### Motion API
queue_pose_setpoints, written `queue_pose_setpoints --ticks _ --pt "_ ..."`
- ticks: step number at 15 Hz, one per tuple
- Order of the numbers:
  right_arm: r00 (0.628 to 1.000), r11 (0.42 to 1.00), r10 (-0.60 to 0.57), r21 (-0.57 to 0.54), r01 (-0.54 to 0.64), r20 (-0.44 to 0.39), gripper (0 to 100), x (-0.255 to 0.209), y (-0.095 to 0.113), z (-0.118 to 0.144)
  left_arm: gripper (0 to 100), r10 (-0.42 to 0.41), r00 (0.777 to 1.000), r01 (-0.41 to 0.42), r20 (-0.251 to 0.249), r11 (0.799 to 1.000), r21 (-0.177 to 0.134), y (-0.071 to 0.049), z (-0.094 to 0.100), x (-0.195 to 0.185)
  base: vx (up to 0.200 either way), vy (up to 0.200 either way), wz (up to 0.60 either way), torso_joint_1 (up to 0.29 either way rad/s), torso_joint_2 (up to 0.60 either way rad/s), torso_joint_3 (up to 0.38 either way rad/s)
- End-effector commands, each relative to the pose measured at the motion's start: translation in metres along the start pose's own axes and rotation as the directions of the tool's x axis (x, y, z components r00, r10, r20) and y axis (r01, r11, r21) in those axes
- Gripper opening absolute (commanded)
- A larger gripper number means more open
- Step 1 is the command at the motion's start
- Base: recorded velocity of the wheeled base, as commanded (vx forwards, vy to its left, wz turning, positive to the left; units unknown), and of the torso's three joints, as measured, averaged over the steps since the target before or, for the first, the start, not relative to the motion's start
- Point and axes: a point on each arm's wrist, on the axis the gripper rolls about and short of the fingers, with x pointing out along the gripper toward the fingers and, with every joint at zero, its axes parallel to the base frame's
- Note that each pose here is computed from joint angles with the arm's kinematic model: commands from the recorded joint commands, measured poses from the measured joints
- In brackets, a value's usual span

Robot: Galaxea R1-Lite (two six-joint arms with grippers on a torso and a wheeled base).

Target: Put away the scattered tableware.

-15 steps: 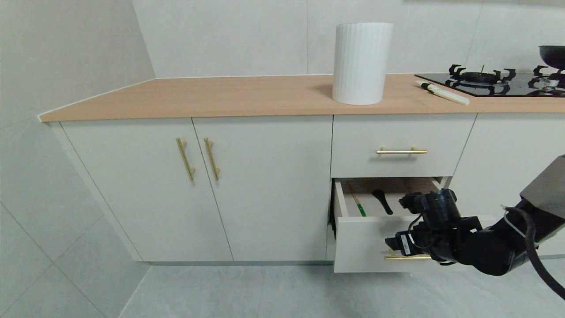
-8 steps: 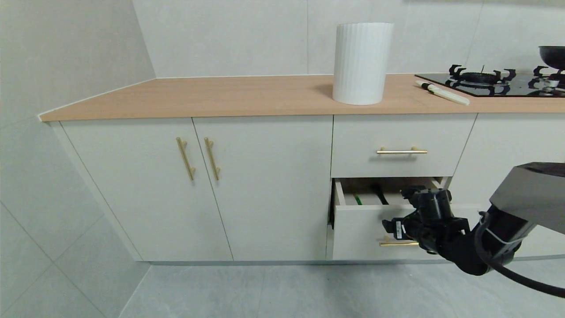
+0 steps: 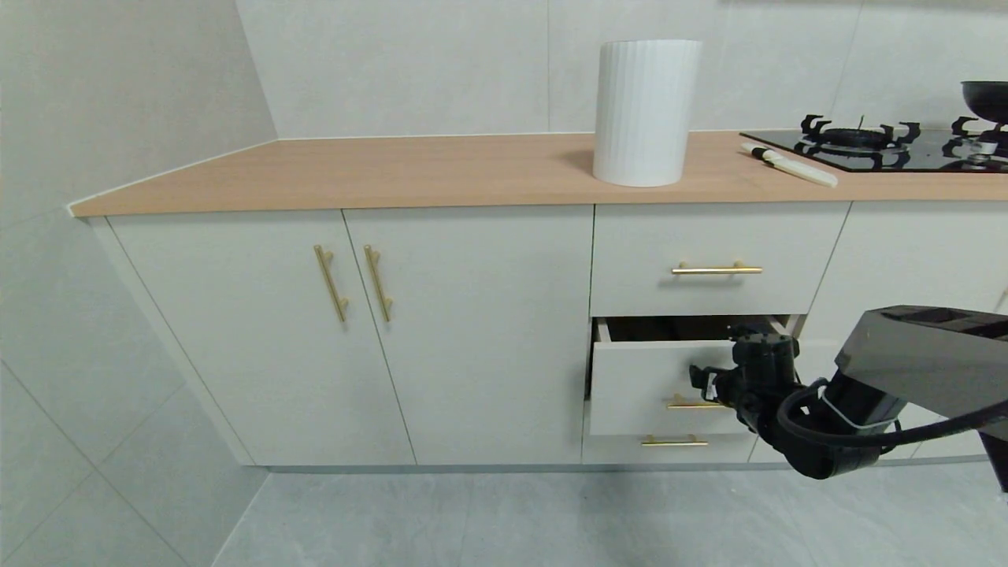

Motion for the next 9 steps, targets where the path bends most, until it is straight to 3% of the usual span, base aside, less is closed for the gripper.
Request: queue_pose_setpoints --ticks 1,9 --pt "1.000 1.000 -0.018 -0.003 0.018 -0.014 100 0.013 -0.002 -0.013 100 0.000 1.000 0.000 0.000 1.000 0.000 0.000 0.000 0.000 0.000 0.000 0.00 0.000 0.00 0.000" --pt "0.996 0.997 -0.064 0.043 0.061 0.065 100 0.042 -0.010 -0.010 100 0.000 1.000 0.000 0.000 1.000 0.000 0.000 0.000 0.000 0.000 0.000 0.00 0.000 0.00 0.000"
